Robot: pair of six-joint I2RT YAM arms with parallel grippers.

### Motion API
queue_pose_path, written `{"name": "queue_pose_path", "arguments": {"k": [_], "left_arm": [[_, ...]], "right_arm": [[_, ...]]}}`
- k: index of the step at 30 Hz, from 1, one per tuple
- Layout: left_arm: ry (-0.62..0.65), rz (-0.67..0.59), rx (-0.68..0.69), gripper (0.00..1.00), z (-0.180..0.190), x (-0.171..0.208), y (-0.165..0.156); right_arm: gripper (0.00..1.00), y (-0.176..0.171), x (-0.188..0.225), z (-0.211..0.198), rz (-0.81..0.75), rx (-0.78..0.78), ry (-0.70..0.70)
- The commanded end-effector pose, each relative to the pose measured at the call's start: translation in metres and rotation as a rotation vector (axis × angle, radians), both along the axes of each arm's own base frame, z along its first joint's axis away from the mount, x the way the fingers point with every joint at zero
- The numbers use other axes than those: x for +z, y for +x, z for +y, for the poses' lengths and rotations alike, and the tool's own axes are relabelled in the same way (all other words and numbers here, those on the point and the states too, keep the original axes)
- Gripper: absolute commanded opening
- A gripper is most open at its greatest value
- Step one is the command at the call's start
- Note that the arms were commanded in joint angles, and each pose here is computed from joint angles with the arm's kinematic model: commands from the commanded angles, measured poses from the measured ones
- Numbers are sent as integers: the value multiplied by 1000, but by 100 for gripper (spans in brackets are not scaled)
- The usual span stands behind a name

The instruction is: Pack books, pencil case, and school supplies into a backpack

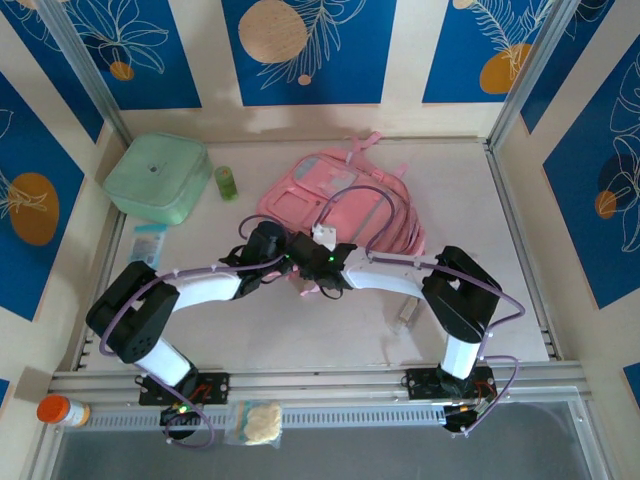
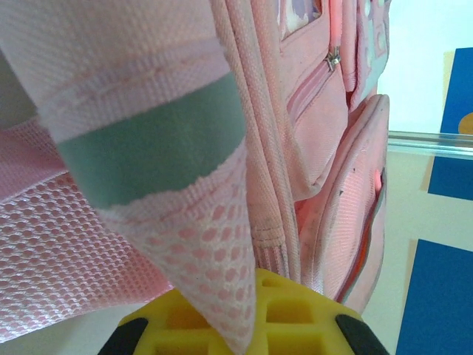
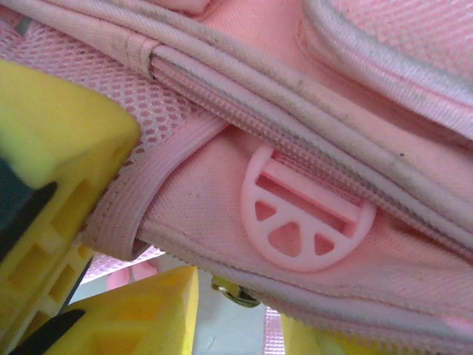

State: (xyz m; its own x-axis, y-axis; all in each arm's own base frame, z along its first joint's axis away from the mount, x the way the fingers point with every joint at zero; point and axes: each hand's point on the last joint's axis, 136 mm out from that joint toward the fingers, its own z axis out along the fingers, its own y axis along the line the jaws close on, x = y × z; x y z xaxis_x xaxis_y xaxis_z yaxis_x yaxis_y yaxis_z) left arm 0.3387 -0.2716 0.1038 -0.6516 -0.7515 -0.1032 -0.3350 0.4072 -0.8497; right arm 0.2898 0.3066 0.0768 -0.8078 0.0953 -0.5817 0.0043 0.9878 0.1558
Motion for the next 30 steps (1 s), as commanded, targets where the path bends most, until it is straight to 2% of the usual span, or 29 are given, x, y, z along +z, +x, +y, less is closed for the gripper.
{"name": "queue_pose_path", "arguments": {"k": [1,16,21,30], "left_arm": [[-78,-87,-30,0,-15,36,-2],[-65,-96,-24,0,-13,34,0],[-46,-97,-12,0,-9,33,3],[-32,-100,8,0,0,33,10]], "right_arm": [[32,23,24,9,-132,0,25],[13,13,27,0,-129,51,-16],[13,2,22,-16,-78,14,-58],[13,-36,11,-75,24,-125,-130]]}}
